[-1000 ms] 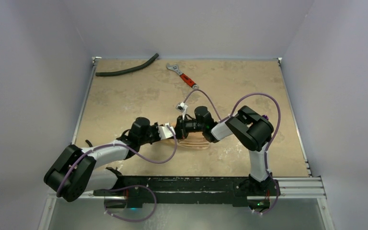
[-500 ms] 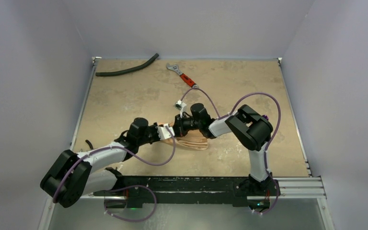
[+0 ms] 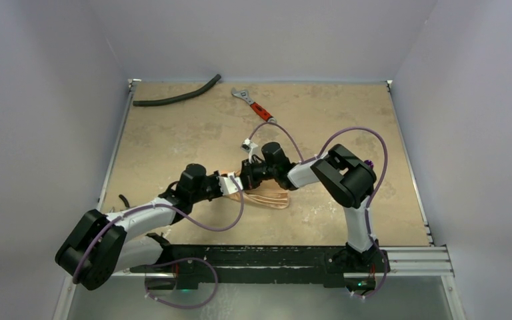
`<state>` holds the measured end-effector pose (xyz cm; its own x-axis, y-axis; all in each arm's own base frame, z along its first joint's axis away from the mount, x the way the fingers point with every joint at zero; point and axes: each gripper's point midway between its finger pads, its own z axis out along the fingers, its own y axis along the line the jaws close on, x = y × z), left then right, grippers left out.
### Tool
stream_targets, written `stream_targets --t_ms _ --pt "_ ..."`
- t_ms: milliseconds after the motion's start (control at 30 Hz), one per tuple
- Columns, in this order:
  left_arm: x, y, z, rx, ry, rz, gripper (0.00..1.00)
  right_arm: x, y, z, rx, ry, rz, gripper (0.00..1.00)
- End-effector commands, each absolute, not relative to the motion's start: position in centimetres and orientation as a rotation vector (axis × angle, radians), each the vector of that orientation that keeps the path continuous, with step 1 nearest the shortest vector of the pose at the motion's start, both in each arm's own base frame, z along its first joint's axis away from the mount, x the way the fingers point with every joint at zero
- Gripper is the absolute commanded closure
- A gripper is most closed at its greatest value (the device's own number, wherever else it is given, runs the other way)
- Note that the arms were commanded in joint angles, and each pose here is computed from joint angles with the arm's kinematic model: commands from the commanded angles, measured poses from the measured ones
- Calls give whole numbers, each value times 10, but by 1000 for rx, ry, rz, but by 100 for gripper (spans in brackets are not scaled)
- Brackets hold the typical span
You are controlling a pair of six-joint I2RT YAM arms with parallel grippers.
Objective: Fold the napkin into a case and place the utensils inside
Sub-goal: Fold the 2/3-rectangle-folded napkin at the center of the board.
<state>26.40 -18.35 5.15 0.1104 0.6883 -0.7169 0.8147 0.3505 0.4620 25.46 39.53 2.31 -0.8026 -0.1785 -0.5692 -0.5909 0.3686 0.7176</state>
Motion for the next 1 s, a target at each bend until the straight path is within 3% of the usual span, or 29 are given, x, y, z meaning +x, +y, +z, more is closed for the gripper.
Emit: stream_targets --t_ms 0,533,967 --pt "262 -197 67 1382 1545 -219 100 265 391 16 -627 2311 1328 100" --pt "256 -197 57 1431 1551 -226 100 271 407 61 -682 2216 1384 100" --pt "254 -196 50 1454 1558 -226 100 268 425 63 -755 2214 1446 100"
